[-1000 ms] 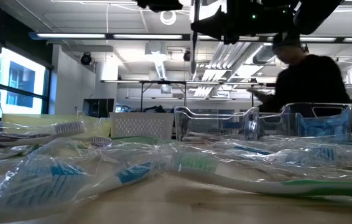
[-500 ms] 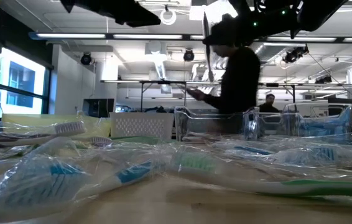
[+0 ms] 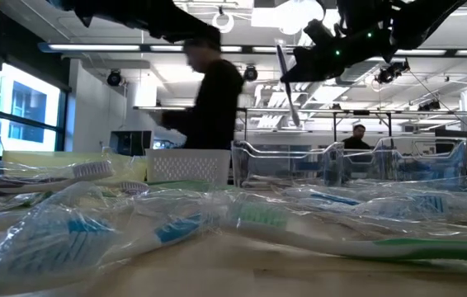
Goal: Pick & Place Toothbrushes
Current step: Put the violet toothbrush into the left transparent bin, then put the blue toothbrush into the white bin
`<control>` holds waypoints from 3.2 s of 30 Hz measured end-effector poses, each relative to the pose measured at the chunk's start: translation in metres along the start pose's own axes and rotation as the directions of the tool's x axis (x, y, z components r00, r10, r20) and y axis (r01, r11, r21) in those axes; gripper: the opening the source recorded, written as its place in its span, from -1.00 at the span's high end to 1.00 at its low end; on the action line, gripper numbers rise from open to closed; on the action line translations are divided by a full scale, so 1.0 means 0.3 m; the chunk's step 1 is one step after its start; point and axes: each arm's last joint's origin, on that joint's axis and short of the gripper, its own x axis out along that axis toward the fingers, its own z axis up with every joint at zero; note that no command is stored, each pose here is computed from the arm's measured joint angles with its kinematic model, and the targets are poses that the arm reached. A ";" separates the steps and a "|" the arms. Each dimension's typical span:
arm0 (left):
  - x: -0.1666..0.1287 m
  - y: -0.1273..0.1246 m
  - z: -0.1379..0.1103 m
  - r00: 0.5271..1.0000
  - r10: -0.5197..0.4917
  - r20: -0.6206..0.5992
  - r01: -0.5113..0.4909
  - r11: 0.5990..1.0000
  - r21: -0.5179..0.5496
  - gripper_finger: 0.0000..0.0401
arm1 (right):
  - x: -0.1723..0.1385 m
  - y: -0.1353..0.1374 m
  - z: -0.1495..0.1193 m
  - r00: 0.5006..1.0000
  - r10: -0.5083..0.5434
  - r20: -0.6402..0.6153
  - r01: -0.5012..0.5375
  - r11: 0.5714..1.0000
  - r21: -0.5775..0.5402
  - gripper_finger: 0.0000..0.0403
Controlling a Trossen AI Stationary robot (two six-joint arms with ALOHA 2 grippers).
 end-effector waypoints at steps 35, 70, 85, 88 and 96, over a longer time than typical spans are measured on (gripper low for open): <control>0.000 -0.004 -0.009 1.000 -0.012 -0.028 0.012 1.000 -0.006 0.08 | 0.341 -0.074 -0.091 0.759 0.130 -0.638 -0.177 0.984 -0.010 0.92; 0.000 -0.004 -0.010 0.999 -0.014 -0.033 0.014 1.000 -0.007 0.08 | 0.354 -0.088 -0.172 0.670 0.270 -0.692 -0.323 0.945 0.056 0.58; 0.000 -0.005 -0.010 0.999 -0.025 -0.029 0.025 1.000 -0.007 0.08 | 0.333 -0.072 -0.123 0.701 0.218 -0.680 -0.303 0.953 -0.007 0.19; 0.000 -0.006 -0.010 0.999 -0.027 -0.028 0.027 1.000 -0.007 0.08 | 0.295 -0.055 -0.054 0.731 0.253 -0.634 -0.334 0.943 -0.009 0.36; 0.000 -0.005 -0.010 0.999 -0.027 -0.028 0.029 0.998 0.047 0.08 | 0.147 -0.067 0.144 0.815 0.333 -0.474 -0.387 0.922 -0.017 0.95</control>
